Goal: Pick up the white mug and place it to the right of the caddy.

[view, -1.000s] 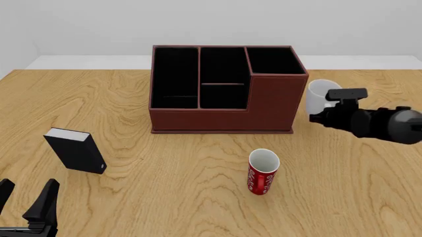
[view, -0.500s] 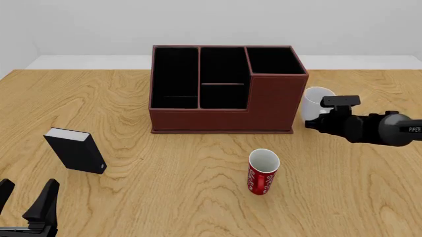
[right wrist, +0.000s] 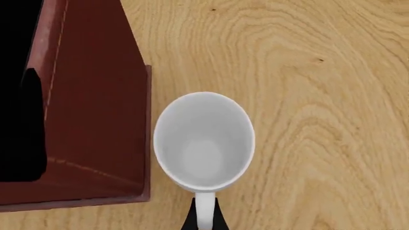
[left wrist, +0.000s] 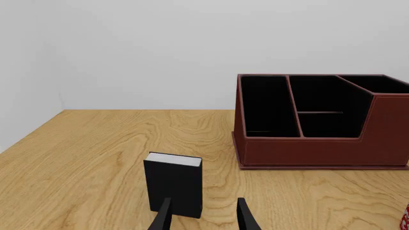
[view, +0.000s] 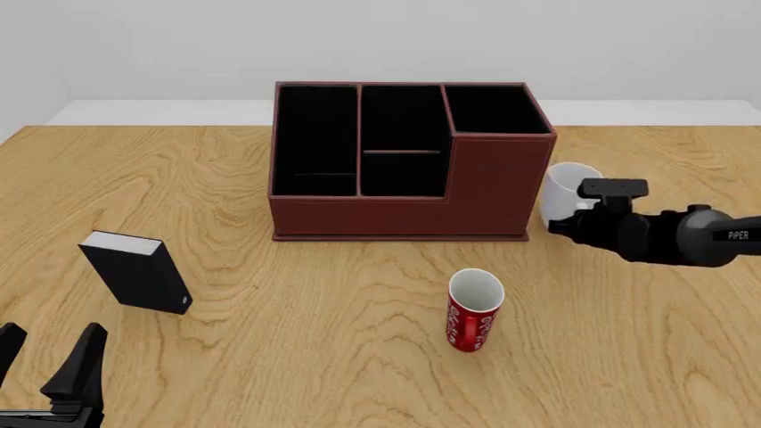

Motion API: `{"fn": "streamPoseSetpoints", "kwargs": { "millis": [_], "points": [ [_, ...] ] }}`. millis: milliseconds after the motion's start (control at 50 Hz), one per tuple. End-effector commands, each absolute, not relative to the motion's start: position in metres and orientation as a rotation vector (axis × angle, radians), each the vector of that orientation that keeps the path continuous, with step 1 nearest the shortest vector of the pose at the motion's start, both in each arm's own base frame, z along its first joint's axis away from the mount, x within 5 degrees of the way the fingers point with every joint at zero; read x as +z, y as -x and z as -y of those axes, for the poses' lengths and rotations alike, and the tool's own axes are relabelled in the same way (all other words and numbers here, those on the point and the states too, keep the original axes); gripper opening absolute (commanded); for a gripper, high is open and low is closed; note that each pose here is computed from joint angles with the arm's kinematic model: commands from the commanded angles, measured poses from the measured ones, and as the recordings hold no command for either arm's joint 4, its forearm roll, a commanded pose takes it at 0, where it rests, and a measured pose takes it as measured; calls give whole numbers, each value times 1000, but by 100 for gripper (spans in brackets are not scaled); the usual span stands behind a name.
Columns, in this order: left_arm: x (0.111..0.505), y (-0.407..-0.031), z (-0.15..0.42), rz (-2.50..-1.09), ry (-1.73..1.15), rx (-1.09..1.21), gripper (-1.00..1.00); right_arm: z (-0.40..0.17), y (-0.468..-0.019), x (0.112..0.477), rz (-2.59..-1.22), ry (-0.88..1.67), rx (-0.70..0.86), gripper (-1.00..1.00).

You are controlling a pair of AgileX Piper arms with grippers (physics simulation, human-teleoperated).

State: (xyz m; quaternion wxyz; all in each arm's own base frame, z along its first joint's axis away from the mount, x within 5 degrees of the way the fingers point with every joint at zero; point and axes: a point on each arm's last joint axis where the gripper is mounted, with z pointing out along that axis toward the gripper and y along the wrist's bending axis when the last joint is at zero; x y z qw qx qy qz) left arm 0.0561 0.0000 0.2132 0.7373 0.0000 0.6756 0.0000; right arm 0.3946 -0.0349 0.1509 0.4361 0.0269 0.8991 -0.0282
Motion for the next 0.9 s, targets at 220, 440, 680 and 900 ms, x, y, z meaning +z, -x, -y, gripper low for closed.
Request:
{"fn": "streamPoseSetpoints", "kwargs": {
  "millis": [220,440,680,900],
  "points": [
    [213,-56,0,-1484,0,0,100,35,-396,132,-2270,-20,-84,-100],
    [213,-56,0,-1484,0,0,100,36,-395,133,-2266,-14,-91,-100],
    [213,-56,0,-1484,0,0,100,36,-394,133,-2265,-6,-95,100],
    [213,-56,0,-1484,0,0,100,39,-388,135,-2257,-1,-107,100]
  ]
}}
